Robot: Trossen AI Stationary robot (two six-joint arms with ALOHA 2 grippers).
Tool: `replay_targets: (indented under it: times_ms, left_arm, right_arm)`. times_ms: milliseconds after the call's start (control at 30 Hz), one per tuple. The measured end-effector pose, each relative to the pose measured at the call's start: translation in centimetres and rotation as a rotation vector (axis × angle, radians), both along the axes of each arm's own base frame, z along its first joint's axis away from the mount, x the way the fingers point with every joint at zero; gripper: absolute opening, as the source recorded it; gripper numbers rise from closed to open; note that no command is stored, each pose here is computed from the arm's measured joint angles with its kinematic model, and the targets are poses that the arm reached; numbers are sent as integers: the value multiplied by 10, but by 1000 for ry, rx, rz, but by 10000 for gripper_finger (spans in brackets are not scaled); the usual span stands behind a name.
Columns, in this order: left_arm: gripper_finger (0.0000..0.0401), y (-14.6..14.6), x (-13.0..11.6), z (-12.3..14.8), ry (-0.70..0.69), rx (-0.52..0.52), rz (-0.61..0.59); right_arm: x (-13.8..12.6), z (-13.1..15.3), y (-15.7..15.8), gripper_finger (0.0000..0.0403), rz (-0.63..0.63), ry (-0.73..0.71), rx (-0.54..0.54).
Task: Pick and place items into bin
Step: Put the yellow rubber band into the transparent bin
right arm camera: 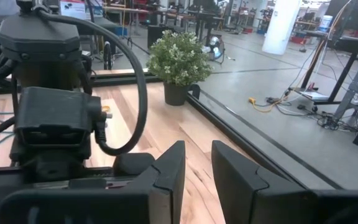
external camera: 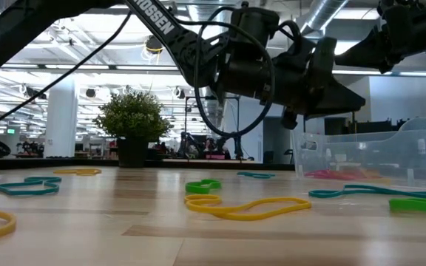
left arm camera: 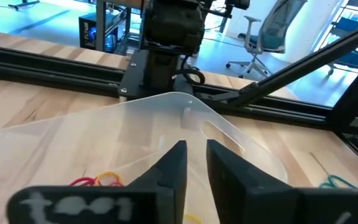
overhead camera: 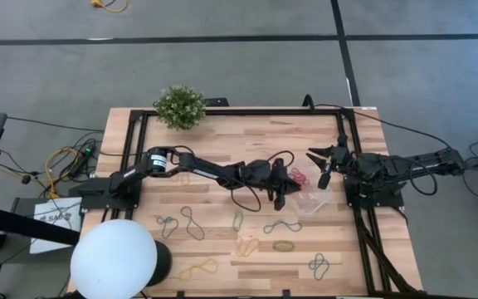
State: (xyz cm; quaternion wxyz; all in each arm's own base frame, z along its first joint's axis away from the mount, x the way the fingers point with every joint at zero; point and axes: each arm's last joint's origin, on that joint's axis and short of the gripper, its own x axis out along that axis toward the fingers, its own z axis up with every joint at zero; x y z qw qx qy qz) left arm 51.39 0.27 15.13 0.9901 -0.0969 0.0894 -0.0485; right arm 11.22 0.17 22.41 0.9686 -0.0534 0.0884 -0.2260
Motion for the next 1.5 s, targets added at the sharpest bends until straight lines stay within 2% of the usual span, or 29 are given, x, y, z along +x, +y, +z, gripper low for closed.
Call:
replay_targets:
  times_ms: [300, 467, 567, 733, 800, 900, 967, 1067, 1167, 1300, 1400, 1500]
  left_arm:
    - [84, 5, 0, 0, 6, 14, 8]
    - [82, 21, -8, 26, 53, 40, -18]
    - [82, 36, -23, 51, 171, 63, -21]
    - [81, 52, -65, 86, 468, 62, -5]
    - [81, 51, -84, 91, 616, 50, -3]
    - [81, 45, -113, 89, 893, 73, 32]
    - [81, 41, -132, 85, 1070, 120, 98]
    - [81, 35, -152, 73, 1246, 204, 164]
    - [81, 32, -168, 55, 1385, 202, 135]
    - [81, 28, -190, 36, 1467, 156, 7]
    - [81, 28, -206, 34, 1472, 160, 19]
    - [81, 28, -224, 31, 1423, 211, 78]
  right_arm:
    - [0, 0, 0, 74, 0, 1, 0]
    - [0, -1, 0, 74, 0, 15, -3]
    - [0, -2, 0, 74, 0, 19, -3]
    - [0, -2, 0, 74, 0, 24, -4]
    - [-1, -3, 0, 74, 0, 29, -4]
    - [-1, -4, 0, 74, 0, 42, -5]
    - [-1, -5, 0, 74, 0, 57, -8]
    - [-1, -7, 0, 74, -3, 63, 7]
    - [-2, -8, 0, 74, -8, 63, 31]
    - [-2, -8, 0, 74, -10, 66, 40]
    - [-2, -9, 0, 74, -10, 73, 41]
    - [-2, -10, 0, 74, -11, 78, 40]
